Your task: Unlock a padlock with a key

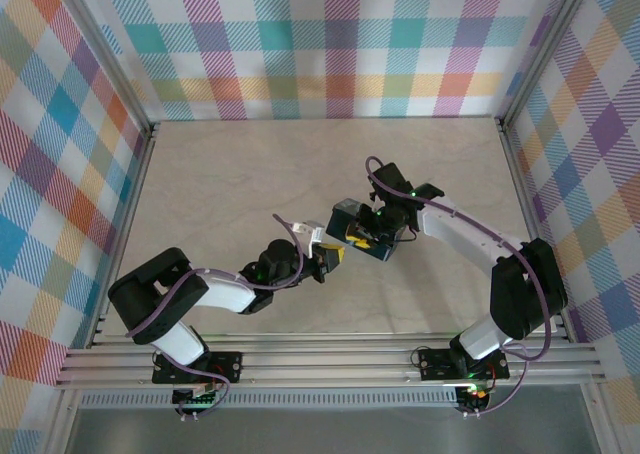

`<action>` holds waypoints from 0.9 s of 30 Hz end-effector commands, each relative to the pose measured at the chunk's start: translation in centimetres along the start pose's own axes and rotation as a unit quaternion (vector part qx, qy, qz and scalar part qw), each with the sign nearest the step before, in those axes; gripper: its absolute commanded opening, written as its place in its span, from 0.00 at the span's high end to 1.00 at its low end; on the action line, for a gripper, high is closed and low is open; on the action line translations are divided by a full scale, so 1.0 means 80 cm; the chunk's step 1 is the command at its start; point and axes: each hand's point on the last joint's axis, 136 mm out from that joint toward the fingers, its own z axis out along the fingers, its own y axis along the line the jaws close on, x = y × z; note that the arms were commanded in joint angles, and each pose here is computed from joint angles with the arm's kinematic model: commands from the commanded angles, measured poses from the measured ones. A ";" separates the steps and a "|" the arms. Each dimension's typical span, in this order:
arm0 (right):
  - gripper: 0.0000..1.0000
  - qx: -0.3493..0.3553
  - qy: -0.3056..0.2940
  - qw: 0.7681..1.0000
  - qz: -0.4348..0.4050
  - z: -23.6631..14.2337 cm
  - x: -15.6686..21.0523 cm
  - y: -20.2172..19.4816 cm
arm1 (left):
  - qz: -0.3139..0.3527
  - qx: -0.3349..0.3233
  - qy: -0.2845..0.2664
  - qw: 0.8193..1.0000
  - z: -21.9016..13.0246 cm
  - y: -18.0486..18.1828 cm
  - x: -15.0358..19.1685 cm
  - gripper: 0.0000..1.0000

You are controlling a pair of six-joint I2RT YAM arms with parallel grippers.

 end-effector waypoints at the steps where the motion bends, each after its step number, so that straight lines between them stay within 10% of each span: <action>1: 1.00 -0.016 -0.032 0.999 0.005 -0.004 -0.017 0.009 | 0.023 0.036 -0.025 0.999 -0.007 -0.027 -0.011 1.00; 27: 1.00 -0.053 0.008 0.997 0.053 0.010 0.004 0.006 | 0.038 0.048 -0.063 0.996 0.028 -0.037 -0.037 1.00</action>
